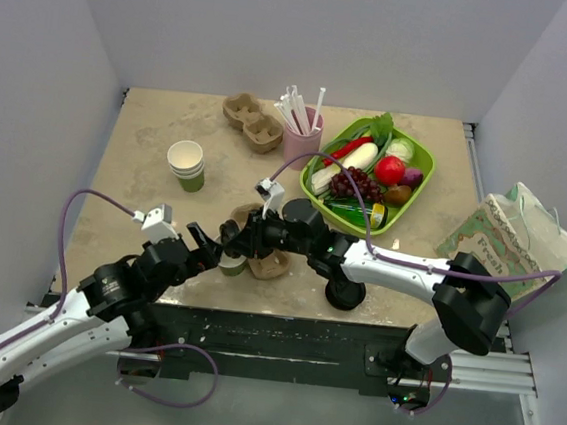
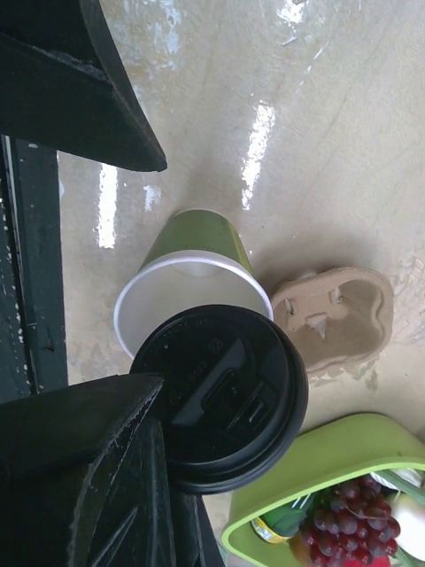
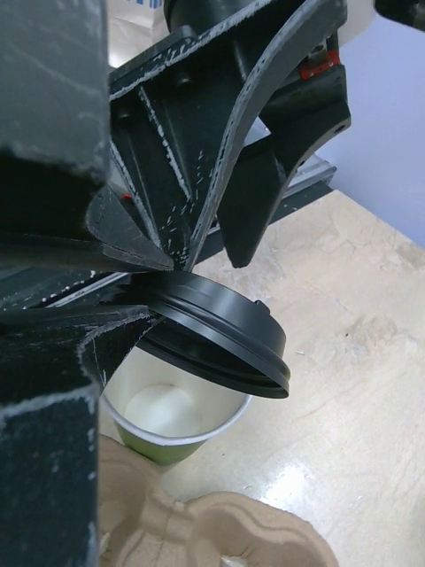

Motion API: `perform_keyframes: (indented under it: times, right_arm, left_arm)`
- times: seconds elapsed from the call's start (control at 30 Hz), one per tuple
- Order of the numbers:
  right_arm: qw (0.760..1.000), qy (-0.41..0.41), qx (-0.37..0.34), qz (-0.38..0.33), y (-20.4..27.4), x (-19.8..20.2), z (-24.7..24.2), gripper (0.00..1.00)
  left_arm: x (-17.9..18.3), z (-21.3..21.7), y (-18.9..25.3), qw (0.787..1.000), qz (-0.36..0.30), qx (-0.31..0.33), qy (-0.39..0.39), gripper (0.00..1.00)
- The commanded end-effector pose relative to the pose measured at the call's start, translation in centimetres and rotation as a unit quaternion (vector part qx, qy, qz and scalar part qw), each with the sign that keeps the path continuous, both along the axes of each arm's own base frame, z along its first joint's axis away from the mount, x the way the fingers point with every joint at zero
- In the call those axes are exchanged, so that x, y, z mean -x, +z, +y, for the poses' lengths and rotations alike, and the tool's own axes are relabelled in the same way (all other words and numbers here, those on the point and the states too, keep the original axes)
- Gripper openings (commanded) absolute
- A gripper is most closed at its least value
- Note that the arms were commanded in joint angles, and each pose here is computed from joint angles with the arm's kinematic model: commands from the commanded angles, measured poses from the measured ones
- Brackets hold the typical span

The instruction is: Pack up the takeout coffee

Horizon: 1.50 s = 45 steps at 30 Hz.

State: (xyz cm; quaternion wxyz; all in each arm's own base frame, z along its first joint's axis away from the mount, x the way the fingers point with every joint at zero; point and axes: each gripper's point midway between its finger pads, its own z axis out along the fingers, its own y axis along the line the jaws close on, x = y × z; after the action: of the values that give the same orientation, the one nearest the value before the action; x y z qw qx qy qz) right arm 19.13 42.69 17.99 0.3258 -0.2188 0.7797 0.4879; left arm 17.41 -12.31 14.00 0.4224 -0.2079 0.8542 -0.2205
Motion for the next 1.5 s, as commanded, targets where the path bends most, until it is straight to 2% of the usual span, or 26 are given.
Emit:
perform_keyframes:
  times: [0.0,0.3,0.4,0.53,0.8,1.17,1.47]
  right_arm:
    - [0.999,0.002,-0.031,0.011,0.8,0.1,-0.1,0.21]
    - [0.999,-0.013,-0.018,0.025,-0.7,-0.1,-1.0,0.27]
    - [1.0,-0.014,-0.012,0.023,-0.8,-0.1,-1.1,0.39]
    - [1.0,-0.026,-0.002,0.013,-0.7,-0.6,-1.5,0.45]
    - [0.998,-0.059,0.029,-0.003,-1.2,-1.8,-2.4,0.48]
    - [0.997,-0.066,0.037,-0.009,-1.0,-2.2,-2.5,0.51]
    - [0.997,-0.062,0.027,-0.028,1.1,-2.1,-2.8,0.54]
  left_arm:
    - [-1.5,-0.3,1.3,0.998,-0.04,0.042,0.032,1.0]
    - [-2.1,-0.3,0.7,0.997,-0.043,0.043,0.051,1.0]
    - [-2.2,-0.5,0.7,0.997,-0.045,0.046,0.05,1.0]
    - [-2.3,-0.4,0.5,0.997,-0.044,0.043,0.053,1.0]
    - [-2.7,-0.7,0.5,0.996,-0.05,0.053,0.055,1.0]
    - [-4.0,-1.3,0.5,0.996,-0.05,0.048,0.05,1.0]
    - [-3.9,-1.6,0.2,0.997,-0.04,0.05,0.035,1.0]
